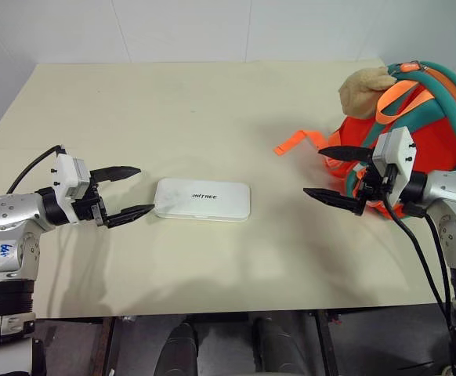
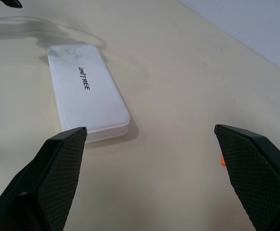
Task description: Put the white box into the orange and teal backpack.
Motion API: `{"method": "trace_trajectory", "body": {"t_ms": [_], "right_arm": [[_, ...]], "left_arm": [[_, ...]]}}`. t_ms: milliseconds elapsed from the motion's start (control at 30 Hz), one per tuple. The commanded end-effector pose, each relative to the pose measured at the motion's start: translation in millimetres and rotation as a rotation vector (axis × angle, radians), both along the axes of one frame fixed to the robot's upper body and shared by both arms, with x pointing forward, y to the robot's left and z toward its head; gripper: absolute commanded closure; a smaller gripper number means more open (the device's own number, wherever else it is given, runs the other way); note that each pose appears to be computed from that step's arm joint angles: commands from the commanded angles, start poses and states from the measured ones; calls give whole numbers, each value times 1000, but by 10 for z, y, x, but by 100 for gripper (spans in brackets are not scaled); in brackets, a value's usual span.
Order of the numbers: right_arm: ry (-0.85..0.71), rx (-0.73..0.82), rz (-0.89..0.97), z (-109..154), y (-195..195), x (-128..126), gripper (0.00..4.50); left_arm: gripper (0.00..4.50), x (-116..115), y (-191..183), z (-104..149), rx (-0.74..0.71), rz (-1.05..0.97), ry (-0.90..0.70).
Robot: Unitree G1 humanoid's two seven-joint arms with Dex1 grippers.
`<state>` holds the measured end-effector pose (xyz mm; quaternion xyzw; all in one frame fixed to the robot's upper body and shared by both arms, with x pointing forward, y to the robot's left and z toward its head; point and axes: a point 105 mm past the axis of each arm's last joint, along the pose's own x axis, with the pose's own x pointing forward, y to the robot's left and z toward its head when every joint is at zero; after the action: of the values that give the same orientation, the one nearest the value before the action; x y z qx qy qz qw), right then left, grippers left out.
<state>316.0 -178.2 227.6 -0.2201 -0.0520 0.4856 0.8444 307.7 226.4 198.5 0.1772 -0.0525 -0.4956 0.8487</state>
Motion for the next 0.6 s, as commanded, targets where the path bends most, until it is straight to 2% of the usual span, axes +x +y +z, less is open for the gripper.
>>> {"method": "trace_trajectory", "body": {"t_ms": [33, 167, 367, 500, 600], "right_arm": [[-62, -4, 12, 140, -3, -64, 0], [-46, 5, 11, 91, 15, -67, 0], [64, 14, 93, -27, 326, -74, 0], [175, -47, 108, -216, 493, -31, 0], [305, -47, 107, -352, 630, 31, 0]], "left_arm": [[2, 12, -14, 151, 15, -11, -46], [2, 36, 3, 143, 10, -1, -39], [2, 40, 157, 155, 9, 27, 65], [2, 59, 374, 105, -11, 85, 219], [2, 93, 491, -96, 1, 136, 415]]}}
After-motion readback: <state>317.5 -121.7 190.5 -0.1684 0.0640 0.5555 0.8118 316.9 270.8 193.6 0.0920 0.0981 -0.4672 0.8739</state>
